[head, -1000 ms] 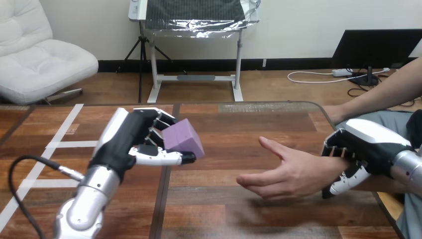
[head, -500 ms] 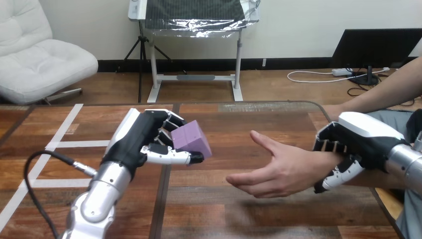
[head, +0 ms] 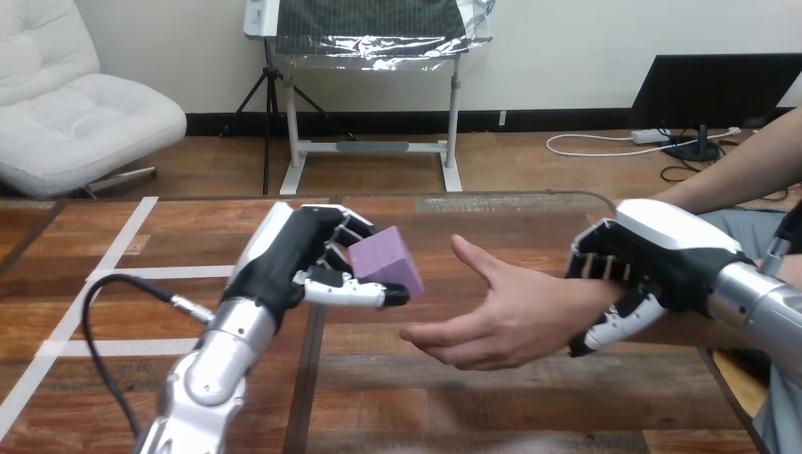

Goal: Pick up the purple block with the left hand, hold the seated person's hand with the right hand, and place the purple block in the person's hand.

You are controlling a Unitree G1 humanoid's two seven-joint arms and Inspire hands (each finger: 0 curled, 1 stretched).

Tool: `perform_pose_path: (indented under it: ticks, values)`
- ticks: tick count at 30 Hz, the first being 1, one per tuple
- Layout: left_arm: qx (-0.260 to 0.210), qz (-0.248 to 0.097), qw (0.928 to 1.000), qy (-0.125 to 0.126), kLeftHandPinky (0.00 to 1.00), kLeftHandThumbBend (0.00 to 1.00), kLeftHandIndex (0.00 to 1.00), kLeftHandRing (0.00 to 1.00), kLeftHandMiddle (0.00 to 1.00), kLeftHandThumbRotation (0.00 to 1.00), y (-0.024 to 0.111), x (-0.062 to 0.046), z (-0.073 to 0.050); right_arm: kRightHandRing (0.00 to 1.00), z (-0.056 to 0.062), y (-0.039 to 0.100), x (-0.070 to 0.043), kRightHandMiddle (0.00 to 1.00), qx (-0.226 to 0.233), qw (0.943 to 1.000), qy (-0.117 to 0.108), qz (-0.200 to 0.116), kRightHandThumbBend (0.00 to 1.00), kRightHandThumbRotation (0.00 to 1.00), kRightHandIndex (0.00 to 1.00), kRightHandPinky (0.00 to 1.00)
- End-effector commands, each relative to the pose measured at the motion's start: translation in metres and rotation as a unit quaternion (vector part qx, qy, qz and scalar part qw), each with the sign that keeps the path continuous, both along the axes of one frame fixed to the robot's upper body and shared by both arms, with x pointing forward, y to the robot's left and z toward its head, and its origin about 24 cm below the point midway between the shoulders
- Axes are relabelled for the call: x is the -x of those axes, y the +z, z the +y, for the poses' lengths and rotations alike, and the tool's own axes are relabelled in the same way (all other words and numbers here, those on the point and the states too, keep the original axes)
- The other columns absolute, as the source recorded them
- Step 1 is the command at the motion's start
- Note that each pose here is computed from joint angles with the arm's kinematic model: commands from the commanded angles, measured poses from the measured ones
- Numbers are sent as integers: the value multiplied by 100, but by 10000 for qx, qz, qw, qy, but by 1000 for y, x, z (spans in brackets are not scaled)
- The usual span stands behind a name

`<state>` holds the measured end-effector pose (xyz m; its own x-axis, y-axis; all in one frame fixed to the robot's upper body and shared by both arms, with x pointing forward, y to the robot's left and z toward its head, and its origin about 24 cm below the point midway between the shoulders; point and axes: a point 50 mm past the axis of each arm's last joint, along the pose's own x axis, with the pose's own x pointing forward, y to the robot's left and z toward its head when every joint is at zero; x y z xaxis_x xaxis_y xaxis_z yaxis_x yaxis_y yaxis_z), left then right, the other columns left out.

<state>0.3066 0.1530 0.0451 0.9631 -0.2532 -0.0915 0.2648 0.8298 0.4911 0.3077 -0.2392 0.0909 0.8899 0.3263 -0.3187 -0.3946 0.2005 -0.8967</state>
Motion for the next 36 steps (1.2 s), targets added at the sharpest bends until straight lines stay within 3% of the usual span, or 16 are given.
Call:
perform_pose_path:
  ticks: [1,14,36]
  values:
    - [52,-542,9982,-247,26,60,47,34,41,0,28,-18,-18,41,13,3,0,47,-252,9996,113,-58,88,19,51,36]
    - [107,-432,9981,-421,31,60,47,39,44,0,27,-26,-37,42,21,9,3,48,-330,9992,179,-122,88,19,52,36]
    - [109,-161,9972,-725,31,62,47,38,43,0,20,-34,-69,43,28,13,7,49,-437,9986,243,-167,89,21,53,37]
